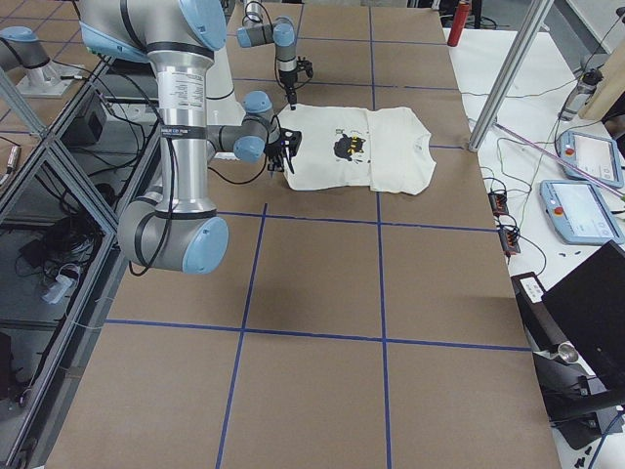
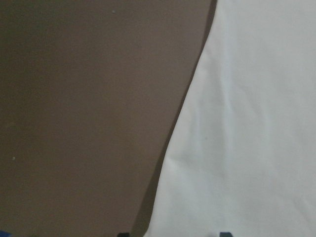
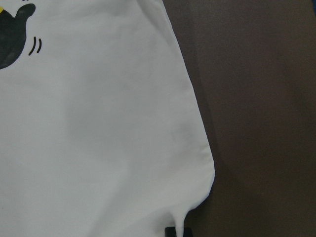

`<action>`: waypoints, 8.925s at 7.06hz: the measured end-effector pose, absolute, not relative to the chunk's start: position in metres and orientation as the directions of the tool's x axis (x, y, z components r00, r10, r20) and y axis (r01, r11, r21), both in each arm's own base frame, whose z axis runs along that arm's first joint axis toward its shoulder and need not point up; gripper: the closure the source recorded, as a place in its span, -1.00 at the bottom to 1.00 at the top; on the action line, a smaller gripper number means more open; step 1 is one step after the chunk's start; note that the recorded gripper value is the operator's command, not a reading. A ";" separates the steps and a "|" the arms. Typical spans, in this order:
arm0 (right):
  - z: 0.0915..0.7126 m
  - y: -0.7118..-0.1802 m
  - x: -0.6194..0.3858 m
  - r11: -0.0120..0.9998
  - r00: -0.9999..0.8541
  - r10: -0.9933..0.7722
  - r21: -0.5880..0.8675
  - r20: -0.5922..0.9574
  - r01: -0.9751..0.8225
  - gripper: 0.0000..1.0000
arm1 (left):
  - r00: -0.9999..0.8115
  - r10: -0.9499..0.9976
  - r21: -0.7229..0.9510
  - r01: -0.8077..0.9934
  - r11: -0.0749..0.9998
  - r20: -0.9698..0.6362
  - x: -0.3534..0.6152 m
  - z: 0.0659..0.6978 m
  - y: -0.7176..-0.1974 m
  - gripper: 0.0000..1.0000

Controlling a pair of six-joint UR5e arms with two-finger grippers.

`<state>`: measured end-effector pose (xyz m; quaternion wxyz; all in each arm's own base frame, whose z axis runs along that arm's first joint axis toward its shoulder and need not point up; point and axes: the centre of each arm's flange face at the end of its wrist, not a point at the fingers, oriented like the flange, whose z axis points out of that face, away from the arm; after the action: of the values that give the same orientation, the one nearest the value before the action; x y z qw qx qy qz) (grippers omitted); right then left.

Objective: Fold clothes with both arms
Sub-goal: 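Grasp the near hem corners with both grippers, then lift the hem with both grippers and pull it toward the collar, then lay the hem down near the collar and open both grippers, then move the right gripper to the folded shirt's side edge and grasp it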

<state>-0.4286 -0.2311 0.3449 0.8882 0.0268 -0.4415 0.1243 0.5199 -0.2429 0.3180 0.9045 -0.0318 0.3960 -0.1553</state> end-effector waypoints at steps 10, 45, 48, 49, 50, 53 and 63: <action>0.329 -0.232 -0.406 0.971 0.550 0.201 -0.091 0.810 -0.222 1.00 | 0.625 -0.289 -0.174 0.239 0.955 -0.725 0.464 0.264 -0.230 1.00; 0.299 -0.578 -0.404 0.886 0.392 0.345 -0.158 0.853 -0.437 -1.00 | 0.575 -0.358 -0.051 0.480 0.876 -0.735 0.455 0.269 -0.560 -0.98; 0.296 -0.565 -0.413 0.895 0.390 0.334 -0.159 0.858 -0.417 -1.00 | 0.555 -0.368 -0.039 0.515 0.856 -0.746 0.426 0.263 -0.564 -0.98; 0.299 -0.546 -0.424 0.903 0.401 0.323 -0.154 0.857 -0.401 -0.98 | 0.540 -0.357 -0.033 0.518 0.855 -0.762 0.410 0.259 -0.555 -0.98; 0.311 -0.518 -0.436 0.911 0.421 0.309 -0.138 0.853 -0.389 -0.96 | 0.531 -0.349 -0.029 0.519 0.855 -0.772 0.400 0.256 -0.548 -0.98; 0.357 -0.454 -0.458 0.920 0.492 0.287 -0.093 0.822 -0.381 -0.91 | 0.517 -0.343 -0.029 0.521 0.853 -0.784 0.386 0.250 -0.535 -0.98; 0.372 -0.426 -0.476 0.936 0.524 0.271 -0.095 0.807 -0.339 1.00 | 0.521 -0.345 -0.031 0.520 0.854 -0.780 0.375 0.235 -0.522 -0.98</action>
<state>-0.4765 -0.4264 0.3721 0.8722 0.0371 -0.4554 0.1749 0.3748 -0.5223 0.2352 0.8660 0.1036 0.4207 -0.2496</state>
